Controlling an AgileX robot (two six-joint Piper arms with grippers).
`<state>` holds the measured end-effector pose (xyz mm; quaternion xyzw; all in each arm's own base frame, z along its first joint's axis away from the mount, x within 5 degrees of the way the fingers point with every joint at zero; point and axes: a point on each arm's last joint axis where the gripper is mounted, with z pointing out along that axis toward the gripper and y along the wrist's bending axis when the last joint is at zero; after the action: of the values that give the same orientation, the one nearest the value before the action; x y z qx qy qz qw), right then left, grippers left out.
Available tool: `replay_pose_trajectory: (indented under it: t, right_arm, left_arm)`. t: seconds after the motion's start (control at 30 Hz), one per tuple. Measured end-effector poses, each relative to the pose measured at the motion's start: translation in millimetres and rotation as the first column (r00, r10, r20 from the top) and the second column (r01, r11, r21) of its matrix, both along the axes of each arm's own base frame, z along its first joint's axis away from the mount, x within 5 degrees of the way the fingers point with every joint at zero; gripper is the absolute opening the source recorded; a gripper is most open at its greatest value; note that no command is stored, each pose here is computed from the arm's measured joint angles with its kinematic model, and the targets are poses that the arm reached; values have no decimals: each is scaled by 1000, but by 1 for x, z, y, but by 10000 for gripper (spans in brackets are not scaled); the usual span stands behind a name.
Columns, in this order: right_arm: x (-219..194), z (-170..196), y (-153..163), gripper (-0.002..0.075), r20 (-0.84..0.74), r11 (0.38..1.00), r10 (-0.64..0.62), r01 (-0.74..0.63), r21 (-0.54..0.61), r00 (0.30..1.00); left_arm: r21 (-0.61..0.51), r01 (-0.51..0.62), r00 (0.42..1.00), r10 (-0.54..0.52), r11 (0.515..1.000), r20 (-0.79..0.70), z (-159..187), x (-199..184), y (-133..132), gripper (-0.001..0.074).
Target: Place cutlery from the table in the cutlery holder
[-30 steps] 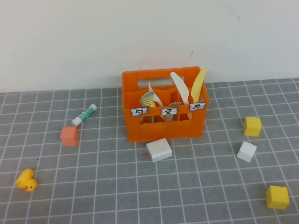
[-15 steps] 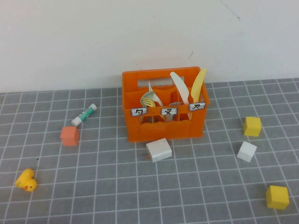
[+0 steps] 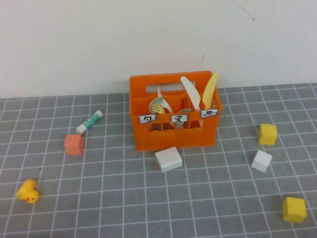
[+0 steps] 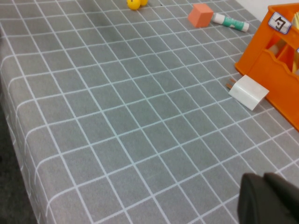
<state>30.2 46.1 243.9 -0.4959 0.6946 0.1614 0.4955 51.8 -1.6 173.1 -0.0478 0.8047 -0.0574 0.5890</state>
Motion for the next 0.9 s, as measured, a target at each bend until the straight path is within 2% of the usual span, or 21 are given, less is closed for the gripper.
replay_pose_trajectory:
  t: [0.53, 0.7, 0.8, 0.9]
  right_arm:
    - [1, 0, -1, -1, 0, 1000, -21, 21, -1, 1000]
    - [11, 1, -9, -1, 17, 968, -252, 252, 9, 968]
    - [16, 4, -18, -1, 55, 910, -415, 413, 32, 908]
    - [15, 6, -25, -1, 120, 857, -515, 512, 59, 849]
  left_arm:
    - [3, 0, 1000, 0, 1000, 4, 0, 0, 0, 0]
    - [4, 0, 1000, 0, 1000, 4, 0, 0, 0, 0]
    - [4, 0, 1000, 0, 1000, 4, 0, 0, 0, 0]
    - [4, 0, 1000, 0, 1000, 4, 0, 0, 0, 0]
